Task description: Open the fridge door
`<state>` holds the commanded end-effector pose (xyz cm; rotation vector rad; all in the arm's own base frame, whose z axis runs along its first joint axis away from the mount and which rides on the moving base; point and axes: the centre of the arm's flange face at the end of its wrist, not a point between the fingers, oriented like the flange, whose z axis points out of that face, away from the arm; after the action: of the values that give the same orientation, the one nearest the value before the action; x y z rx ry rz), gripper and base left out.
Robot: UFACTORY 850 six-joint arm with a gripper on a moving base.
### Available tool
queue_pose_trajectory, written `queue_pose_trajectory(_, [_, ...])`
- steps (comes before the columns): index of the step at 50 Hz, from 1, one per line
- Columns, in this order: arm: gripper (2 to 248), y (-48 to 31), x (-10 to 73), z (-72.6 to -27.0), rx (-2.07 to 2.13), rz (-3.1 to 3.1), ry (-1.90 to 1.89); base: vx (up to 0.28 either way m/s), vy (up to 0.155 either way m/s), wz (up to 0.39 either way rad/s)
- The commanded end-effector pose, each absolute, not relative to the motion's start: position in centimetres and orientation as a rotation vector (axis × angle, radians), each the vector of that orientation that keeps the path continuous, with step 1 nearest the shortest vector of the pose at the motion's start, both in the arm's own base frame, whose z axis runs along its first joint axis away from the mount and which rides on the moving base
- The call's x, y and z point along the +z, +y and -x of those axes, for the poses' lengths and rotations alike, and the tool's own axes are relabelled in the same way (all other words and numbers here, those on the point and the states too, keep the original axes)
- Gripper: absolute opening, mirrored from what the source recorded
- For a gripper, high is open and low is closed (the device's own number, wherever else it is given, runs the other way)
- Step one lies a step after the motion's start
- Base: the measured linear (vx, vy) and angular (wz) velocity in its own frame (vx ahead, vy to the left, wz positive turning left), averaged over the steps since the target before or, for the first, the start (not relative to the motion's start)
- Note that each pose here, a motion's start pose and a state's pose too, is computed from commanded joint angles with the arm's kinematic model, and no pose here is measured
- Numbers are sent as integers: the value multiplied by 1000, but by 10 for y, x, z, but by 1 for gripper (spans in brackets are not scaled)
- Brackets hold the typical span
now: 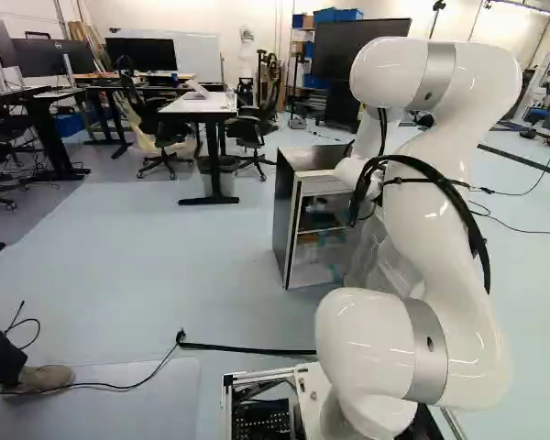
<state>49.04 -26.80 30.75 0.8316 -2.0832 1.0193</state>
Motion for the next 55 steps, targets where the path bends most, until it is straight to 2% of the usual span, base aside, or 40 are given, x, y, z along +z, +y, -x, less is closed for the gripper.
queue_pose_trajectory(31, [247, -336, 308, -499, 1025, -695, -2126, 0, 0, 0])
queue_pose_trajectory(55, [247, -317, 310, -471, 1028, -788, -2066, 0, 0, 0])
